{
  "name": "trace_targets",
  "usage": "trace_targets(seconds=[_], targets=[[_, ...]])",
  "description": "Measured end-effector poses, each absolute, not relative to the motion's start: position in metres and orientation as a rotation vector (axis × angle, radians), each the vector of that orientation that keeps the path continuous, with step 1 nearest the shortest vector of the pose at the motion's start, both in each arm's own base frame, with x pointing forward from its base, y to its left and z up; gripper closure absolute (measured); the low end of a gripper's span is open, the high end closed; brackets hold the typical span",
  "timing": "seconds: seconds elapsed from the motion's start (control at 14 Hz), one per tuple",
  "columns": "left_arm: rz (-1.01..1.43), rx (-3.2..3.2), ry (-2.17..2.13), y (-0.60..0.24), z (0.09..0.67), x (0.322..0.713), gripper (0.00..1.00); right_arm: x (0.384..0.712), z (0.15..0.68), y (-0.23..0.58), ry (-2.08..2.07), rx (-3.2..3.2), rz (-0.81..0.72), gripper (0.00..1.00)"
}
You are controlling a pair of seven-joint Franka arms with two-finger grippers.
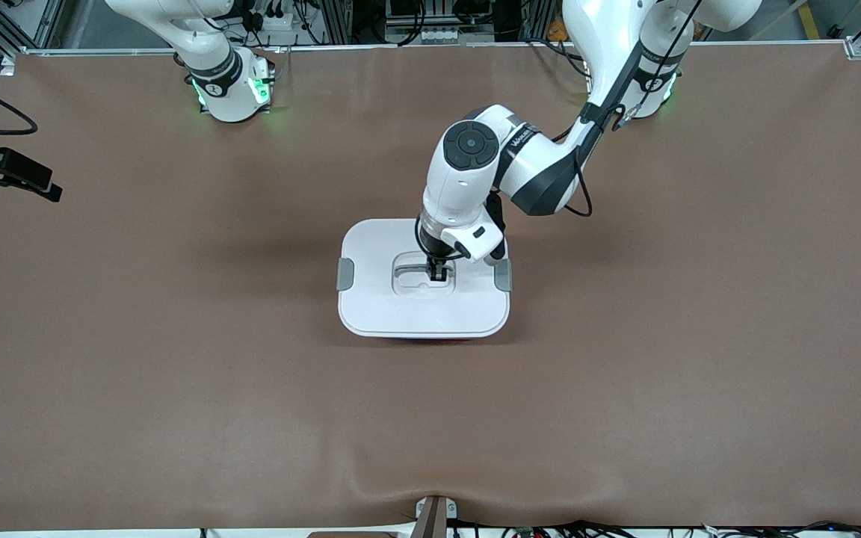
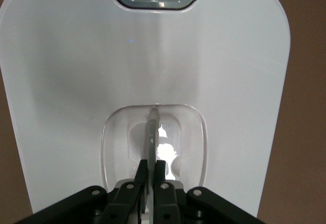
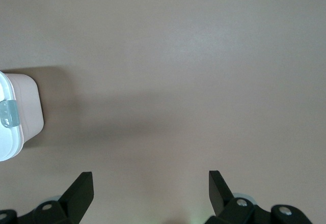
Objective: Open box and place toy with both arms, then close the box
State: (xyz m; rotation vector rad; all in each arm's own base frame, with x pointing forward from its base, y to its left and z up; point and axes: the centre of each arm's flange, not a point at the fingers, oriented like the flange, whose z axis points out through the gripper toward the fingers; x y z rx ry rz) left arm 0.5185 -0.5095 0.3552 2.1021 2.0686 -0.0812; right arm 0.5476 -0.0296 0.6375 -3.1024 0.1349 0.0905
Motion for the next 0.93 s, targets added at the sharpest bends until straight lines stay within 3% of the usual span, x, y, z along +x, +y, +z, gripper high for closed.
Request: trace_targets(seconds=[0.64,0.93], targets=[[-0.080,2.096,2.058,-0.511,0.359,0.518,0.01,0.548,0.638,-0.030,0.135,-3.102,0.090,0.00],[-0.081,2.087,2.045,-0.511,0.376,0.518,0.00,0.548,0.638,-0.029,0.134,-3.102,0.089,0.00]])
